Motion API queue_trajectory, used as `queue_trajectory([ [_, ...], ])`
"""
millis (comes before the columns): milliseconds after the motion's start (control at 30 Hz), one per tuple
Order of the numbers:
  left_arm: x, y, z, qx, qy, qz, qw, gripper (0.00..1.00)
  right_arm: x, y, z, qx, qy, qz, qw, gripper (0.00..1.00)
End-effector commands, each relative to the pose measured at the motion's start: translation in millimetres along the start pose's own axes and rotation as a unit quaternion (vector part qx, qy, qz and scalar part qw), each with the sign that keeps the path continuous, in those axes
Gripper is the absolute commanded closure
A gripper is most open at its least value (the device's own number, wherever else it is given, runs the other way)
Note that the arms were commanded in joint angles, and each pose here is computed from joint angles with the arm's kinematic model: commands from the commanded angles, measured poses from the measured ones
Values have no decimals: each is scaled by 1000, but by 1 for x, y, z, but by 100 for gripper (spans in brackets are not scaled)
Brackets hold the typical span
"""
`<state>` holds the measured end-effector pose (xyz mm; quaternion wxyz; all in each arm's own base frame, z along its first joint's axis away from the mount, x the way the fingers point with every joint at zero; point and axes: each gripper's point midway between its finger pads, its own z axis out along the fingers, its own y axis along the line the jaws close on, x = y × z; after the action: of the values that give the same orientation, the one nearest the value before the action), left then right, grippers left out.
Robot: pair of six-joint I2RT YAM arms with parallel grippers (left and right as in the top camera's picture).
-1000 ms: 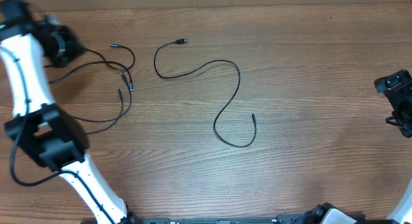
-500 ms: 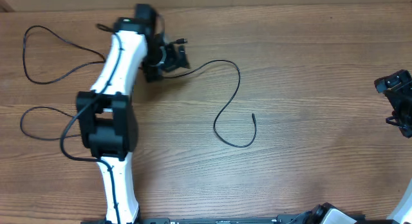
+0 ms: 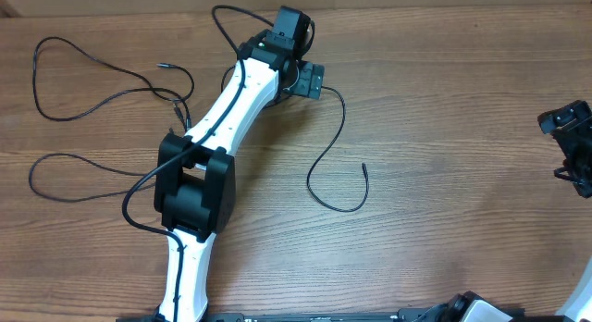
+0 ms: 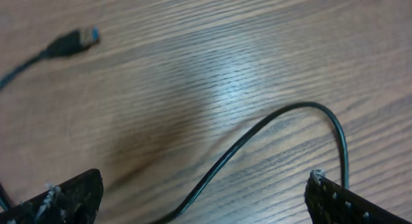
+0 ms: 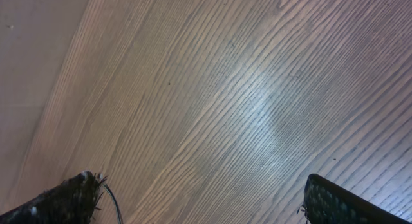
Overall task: Untangle cables
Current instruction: 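Reach the left gripper to the long center-right black cable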
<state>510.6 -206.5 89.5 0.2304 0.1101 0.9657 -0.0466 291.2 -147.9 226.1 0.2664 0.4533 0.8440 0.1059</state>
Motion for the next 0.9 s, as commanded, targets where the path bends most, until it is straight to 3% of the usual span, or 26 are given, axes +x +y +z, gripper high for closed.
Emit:
queue_trajectory([
  [0,8,-1,16,19,14,112,993,3,-5,1,-3,1,-11,-6,1000,0],
  [100,14,3,27,16,26,111,993,11,-5,1,-4,1,-11,-6,1000,0],
  [333,29,-5,47,46,47,133,989,16,-5,1,-4,1,-11,-6,1000,0],
  [500,22,-9,49,54,31,137,989,40,-5,1,-4,1,-11,-6,1000,0],
  [700,22,-7,55,53,31,134,989,50,-5,1,-4,1,-11,-6,1000,0],
  [800,25,-7,59,54,34,132,989,65,-5,1,-4,1,-11,-6,1000,0],
  [867,27,-7,63,56,38,132,989,69,-5,1,-4,1,-11,-6,1000,0],
])
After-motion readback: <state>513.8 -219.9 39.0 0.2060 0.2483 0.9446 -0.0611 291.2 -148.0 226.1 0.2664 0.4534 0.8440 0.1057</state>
